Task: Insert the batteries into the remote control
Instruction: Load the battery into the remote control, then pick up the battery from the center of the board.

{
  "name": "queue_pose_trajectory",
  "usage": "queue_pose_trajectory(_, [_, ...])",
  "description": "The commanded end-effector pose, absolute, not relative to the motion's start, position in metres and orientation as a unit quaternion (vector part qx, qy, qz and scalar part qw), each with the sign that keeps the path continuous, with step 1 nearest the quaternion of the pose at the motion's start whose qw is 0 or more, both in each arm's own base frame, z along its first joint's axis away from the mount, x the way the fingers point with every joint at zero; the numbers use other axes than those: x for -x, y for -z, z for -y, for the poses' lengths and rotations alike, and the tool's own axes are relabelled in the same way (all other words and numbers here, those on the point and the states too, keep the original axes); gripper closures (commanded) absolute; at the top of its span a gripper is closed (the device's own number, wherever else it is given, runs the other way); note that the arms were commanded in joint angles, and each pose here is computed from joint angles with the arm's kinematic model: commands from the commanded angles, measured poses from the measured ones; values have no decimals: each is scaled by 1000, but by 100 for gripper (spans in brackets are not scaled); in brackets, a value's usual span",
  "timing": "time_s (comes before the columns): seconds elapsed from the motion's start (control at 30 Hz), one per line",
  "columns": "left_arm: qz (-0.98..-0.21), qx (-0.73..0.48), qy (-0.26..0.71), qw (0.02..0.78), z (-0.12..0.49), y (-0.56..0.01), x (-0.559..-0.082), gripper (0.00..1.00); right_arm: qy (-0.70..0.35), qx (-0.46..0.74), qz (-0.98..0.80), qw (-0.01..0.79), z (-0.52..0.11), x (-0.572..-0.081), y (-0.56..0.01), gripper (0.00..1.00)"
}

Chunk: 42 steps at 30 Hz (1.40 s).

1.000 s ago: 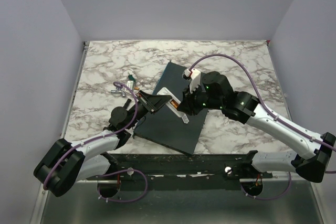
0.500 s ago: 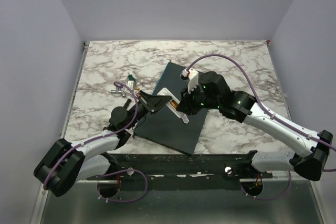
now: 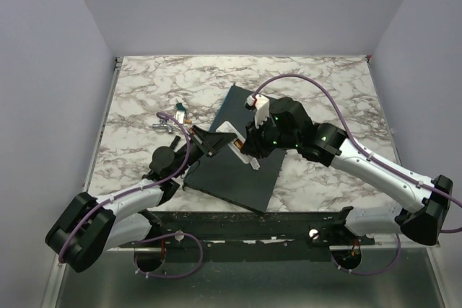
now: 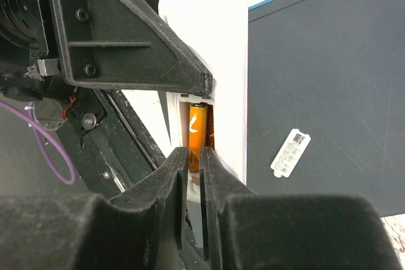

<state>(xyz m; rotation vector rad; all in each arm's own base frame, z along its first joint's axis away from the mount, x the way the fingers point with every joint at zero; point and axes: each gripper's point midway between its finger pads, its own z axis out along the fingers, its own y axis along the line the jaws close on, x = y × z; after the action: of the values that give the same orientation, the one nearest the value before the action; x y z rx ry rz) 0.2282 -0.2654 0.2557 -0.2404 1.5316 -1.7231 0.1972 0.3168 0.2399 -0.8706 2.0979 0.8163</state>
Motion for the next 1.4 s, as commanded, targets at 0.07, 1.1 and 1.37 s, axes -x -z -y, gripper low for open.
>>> queue_pose_trajectory(0.07, [-555, 30, 720, 416, 269, -304, -207, 100, -295, 342, -818, 357, -315, -204, -240, 80])
queue_pose_trajectory(1.1, [-595, 41, 688, 414, 270, -287, -214, 100, -288, 214, -798, 485, -281, -226, -286, 59])
queue_pose_trajectory(1.37, [-671, 69, 549, 494, 212, -287, -226, 100, -238, 139, -834, 478, -273, -253, -254, 57])
